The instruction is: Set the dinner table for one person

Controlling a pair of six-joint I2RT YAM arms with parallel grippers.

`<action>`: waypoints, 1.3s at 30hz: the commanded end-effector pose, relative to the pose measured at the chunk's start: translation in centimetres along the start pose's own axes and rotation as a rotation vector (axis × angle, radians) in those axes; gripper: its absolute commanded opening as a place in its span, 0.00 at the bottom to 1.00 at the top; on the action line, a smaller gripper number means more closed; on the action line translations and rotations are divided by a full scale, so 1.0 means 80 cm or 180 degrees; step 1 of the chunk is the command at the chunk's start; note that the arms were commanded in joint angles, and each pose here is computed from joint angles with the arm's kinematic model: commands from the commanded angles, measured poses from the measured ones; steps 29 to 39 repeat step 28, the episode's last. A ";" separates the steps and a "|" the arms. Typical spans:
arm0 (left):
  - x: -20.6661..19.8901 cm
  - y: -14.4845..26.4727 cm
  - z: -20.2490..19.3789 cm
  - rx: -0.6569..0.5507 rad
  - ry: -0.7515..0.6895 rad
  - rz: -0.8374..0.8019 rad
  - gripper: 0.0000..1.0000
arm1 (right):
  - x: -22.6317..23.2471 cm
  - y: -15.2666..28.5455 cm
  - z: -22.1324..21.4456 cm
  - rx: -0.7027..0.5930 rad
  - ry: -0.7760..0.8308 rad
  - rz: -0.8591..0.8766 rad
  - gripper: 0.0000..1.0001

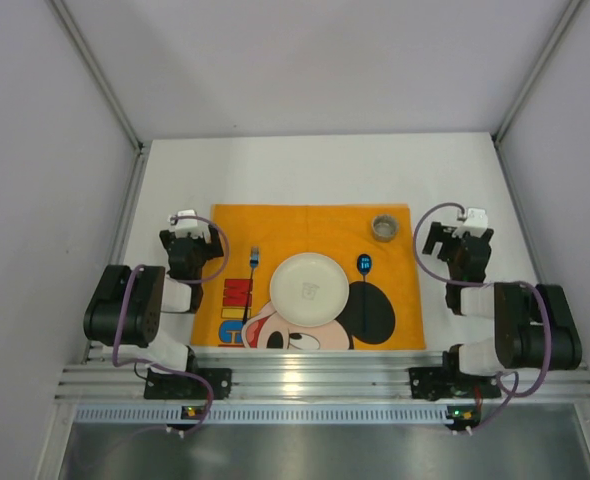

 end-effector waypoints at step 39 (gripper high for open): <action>-0.005 -0.008 0.029 -0.0307 0.0072 -0.0056 0.99 | 0.049 -0.007 0.050 -0.0883 0.0426 0.0628 1.00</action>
Point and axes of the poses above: each gripper's point midway between its finger pads, its own y axis back along the fingers, its own x axis along the line the jaws close on, z = x × y, the point moved 6 cm from there along y, back along the fingers, and after that the axes turned 3 degrees about y, right-handed, at the moved point
